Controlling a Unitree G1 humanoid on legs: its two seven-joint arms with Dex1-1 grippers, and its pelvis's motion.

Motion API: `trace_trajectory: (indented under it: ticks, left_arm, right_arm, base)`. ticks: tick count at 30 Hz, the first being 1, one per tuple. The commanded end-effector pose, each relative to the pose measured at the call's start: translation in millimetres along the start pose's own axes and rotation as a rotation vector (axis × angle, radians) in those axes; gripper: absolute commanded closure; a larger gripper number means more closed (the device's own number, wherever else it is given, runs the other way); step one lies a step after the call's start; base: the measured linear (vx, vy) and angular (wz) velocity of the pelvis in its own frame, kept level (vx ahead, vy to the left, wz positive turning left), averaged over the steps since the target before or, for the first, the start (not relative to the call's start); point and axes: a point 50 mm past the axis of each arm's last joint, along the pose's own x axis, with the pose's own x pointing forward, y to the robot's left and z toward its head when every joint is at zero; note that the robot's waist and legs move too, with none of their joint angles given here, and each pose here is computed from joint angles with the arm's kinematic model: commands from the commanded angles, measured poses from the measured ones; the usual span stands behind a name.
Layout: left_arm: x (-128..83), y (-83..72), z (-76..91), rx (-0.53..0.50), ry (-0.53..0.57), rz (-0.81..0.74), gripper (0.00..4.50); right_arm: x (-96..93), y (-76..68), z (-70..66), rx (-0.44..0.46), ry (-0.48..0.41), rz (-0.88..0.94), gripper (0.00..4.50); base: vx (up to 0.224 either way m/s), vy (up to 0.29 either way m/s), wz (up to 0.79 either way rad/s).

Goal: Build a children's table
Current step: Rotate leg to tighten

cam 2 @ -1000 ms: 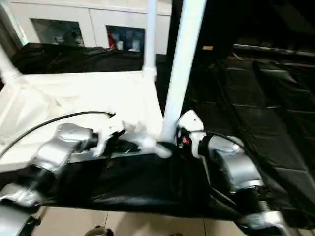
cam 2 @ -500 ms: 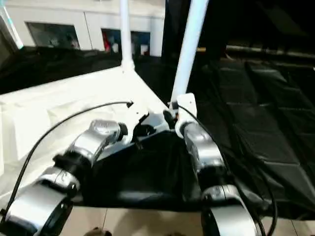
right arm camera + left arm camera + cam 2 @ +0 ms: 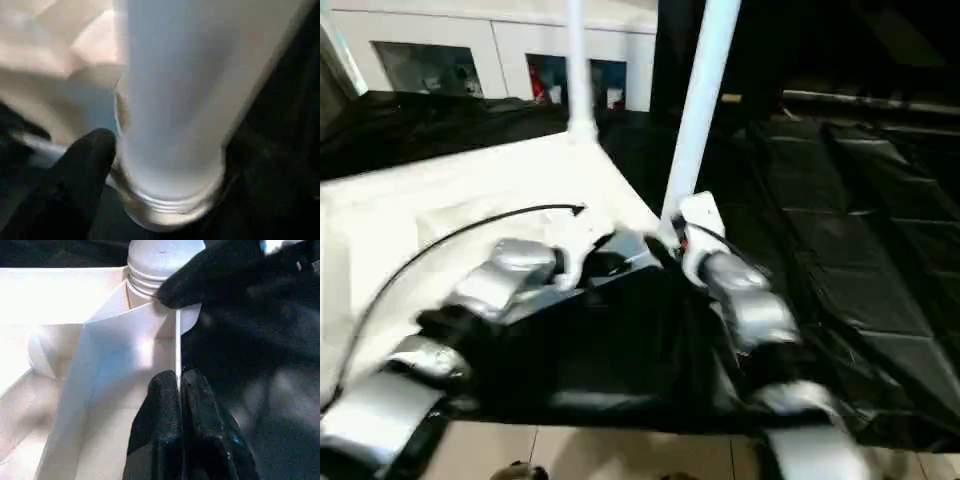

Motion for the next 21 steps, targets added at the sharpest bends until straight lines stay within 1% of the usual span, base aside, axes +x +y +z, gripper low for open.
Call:
trace_trajectory:
  ticks: [1, 5, 7, 14, 15, 18, 19, 21]
  left_arm:
    - [-3, -10.9, 5.0, 0.023, -0.045, -0.149, 4.50]
    - [-13, -13.9, 1.8, 0.036, -0.040, -0.217, 4.50]
    - [-21, -16.7, -0.9, 0.041, -0.037, -0.270, 4.50]
    - [-28, -17.6, -4.4, 0.046, -0.029, -0.285, 4.50]
    - [-28, -18.2, -4.0, 0.045, -0.029, -0.287, 4.50]
    - [-28, -20.0, -2.7, 0.045, -0.032, -0.292, 4.50]
    - [-28, -20.6, -2.2, 0.045, -0.034, -0.293, 4.50]
    - [-27, -21.2, -1.9, 0.046, -0.035, -0.295, 4.50]
  right_arm:
    - [-12.2, 5.4, 5.8, -0.061, -0.006, 0.156, 0.03]
    - [-21.8, 5.1, 5.0, -0.088, 0.003, 0.213, 0.03]
    - [-28.9, 5.3, 5.9, -0.100, 0.007, 0.256, 0.03]
    - [-32.8, 8.2, 4.4, -0.108, 0.025, 0.299, 0.03]
    - [-32.8, 8.7, 4.2, -0.111, 0.027, 0.304, 0.31]
    - [-32.6, 10.6, 3.5, -0.114, 0.034, 0.319, 0.41]
    - [-32.3, 11.3, 3.6, -0.111, 0.034, 0.324, 0.69]
    - [-32.0, 12.3, 3.5, -0.109, 0.035, 0.330, 0.77]
  base:
    - [0.000, 0.000, 0.00]
    - [0.000, 0.000, 0.00]
    - [0.000, 0.000, 0.00]
    - [0.000, 0.000, 0.00]
    - [0.000, 0.000, 0.00]
    - [0.000, 0.000, 0.00]
    - [0.000, 0.000, 0.00]
    - [0.000, 0.000, 0.00]
